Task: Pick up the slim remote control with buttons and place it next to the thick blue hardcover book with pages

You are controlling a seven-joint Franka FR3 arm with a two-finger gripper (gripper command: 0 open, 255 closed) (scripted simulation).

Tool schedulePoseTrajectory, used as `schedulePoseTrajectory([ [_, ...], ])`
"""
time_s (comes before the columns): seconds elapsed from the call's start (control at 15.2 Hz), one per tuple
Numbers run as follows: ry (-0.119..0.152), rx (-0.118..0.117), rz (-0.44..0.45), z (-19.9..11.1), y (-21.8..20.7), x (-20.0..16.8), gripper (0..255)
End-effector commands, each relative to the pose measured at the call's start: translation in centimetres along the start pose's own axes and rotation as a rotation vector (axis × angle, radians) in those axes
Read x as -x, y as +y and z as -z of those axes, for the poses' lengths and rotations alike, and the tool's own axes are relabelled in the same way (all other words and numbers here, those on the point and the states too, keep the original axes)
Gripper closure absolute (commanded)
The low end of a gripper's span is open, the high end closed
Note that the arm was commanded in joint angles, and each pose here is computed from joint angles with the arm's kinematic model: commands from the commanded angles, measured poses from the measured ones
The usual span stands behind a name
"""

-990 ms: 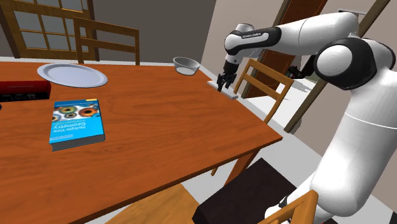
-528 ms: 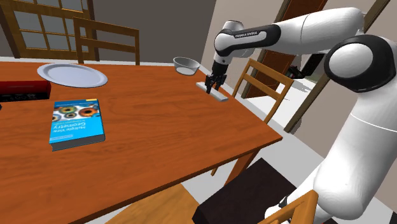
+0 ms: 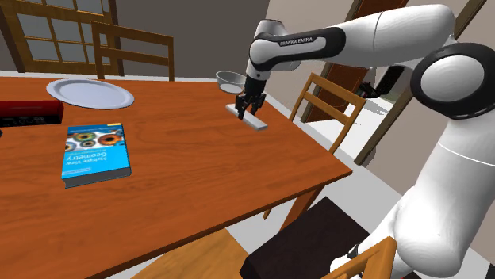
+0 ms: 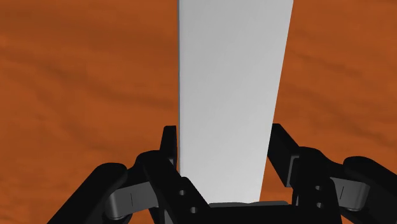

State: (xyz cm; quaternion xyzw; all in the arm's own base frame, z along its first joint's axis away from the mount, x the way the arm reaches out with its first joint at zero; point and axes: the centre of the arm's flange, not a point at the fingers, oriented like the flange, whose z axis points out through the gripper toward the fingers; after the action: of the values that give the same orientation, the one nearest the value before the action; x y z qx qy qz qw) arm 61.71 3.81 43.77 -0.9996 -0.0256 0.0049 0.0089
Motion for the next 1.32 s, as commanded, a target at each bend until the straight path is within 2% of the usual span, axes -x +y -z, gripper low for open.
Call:
schedulePoseTrajectory([
  [0.0,0.000,0.000,-0.001,-0.2,-2.6,-0.1,255],
  [1.06,0.000,0.000,-0.001,-0.5,-23.6,-1.5,255],
  [1.25,0.000,0.000,-0.001,-1.5,-23.7,-1.5,255],
])
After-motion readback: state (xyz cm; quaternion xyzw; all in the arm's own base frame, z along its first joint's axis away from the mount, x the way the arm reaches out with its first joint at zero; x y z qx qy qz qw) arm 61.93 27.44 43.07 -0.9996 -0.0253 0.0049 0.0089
